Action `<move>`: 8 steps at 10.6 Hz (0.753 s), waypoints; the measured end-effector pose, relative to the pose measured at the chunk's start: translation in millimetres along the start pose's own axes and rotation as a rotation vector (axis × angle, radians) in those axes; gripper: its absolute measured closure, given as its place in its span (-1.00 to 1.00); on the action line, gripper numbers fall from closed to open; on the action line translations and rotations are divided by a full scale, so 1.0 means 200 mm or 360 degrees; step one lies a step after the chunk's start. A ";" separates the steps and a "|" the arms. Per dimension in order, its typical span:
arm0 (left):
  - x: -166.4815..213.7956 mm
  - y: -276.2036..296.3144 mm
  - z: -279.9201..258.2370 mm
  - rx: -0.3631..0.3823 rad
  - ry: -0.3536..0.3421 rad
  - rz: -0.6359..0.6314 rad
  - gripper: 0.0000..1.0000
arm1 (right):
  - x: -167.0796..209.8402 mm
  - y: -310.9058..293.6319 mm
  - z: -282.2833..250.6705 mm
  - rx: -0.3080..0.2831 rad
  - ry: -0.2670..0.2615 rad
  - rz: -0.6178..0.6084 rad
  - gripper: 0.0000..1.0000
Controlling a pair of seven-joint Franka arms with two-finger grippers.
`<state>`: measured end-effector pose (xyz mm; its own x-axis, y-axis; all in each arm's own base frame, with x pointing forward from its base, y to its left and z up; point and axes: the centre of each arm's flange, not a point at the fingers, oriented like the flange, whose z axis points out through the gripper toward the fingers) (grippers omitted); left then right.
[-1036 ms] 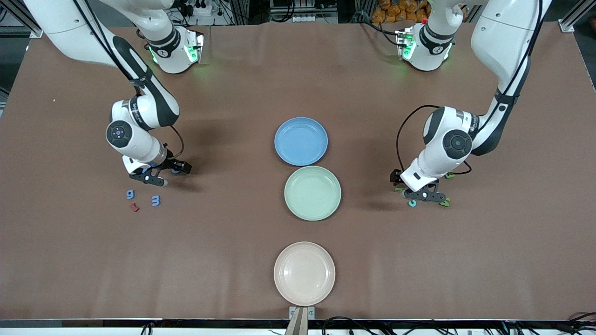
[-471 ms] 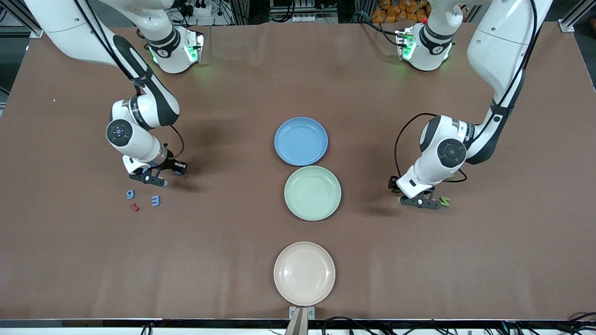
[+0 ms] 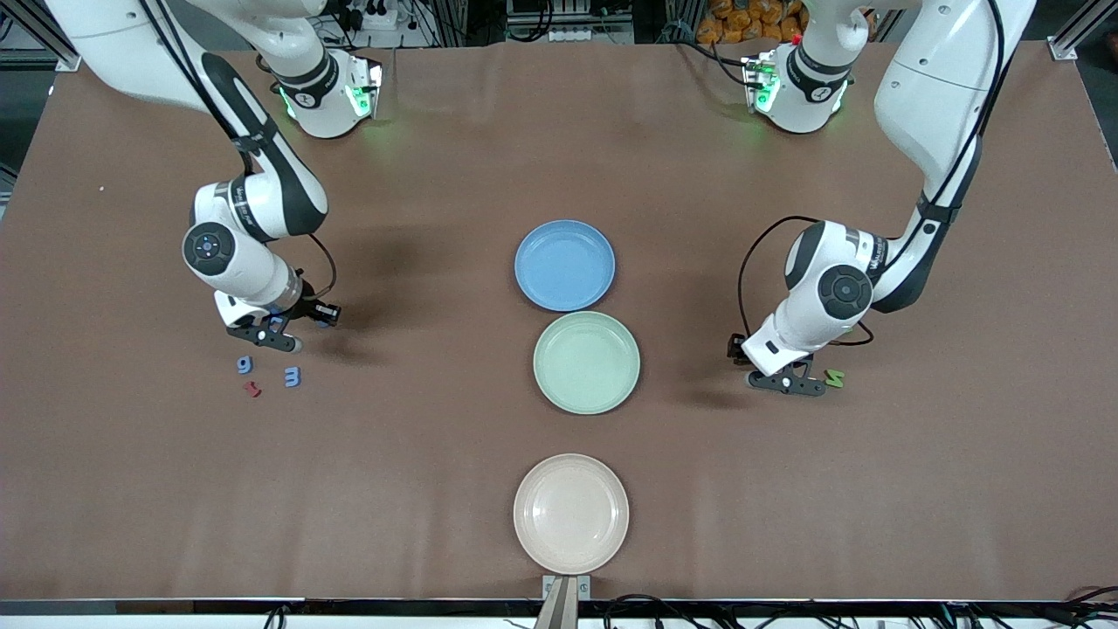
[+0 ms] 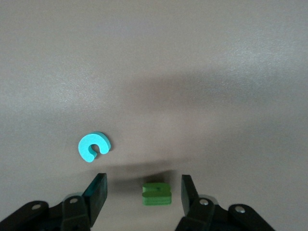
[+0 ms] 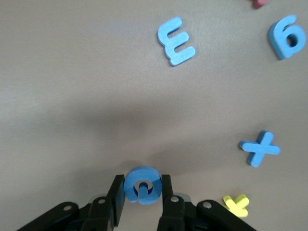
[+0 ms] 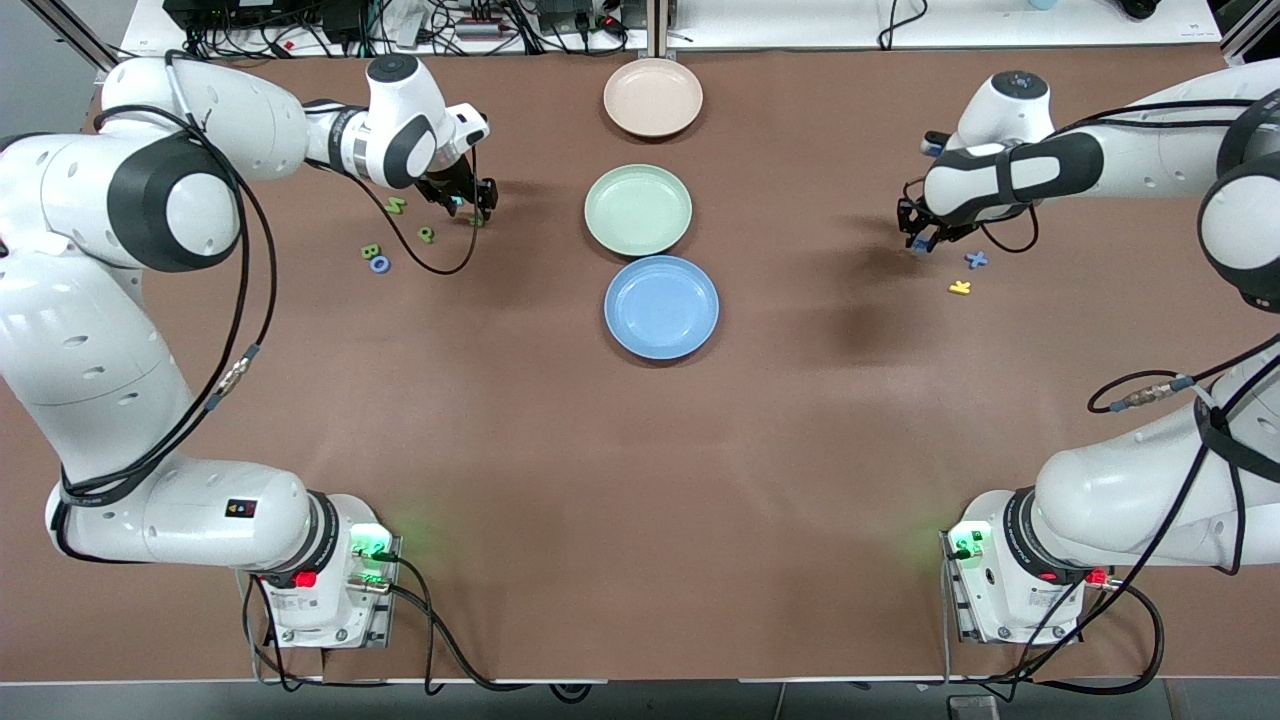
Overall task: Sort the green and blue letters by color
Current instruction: 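Grasp blue C with the right gripper while the left gripper grasps green I, then drop blue C on the blue plate while the left gripper carries green I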
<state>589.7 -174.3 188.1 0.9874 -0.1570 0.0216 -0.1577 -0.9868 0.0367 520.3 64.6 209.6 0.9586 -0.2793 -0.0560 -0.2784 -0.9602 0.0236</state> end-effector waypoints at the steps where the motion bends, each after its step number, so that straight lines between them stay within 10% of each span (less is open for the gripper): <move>1: 0.00 0.00 0.01 -0.0001 -0.0003 -0.0017 -0.42 | -0.01 -0.03 -0.05 -0.0005 0.0012 -0.0019 0.30; 8: -0.02 0.04 0.04 -0.0002 -0.0023 -0.0056 -0.24 | -0.40 -0.85 -0.24 0.0113 0.0090 -0.0021 0.30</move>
<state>585.4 -181.0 180.9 0.9924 -0.1228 0.0061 -0.1229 -0.9917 0.0386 493.8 250.9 258.3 0.9635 -0.2676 0.0007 -0.2673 -0.9624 -0.0480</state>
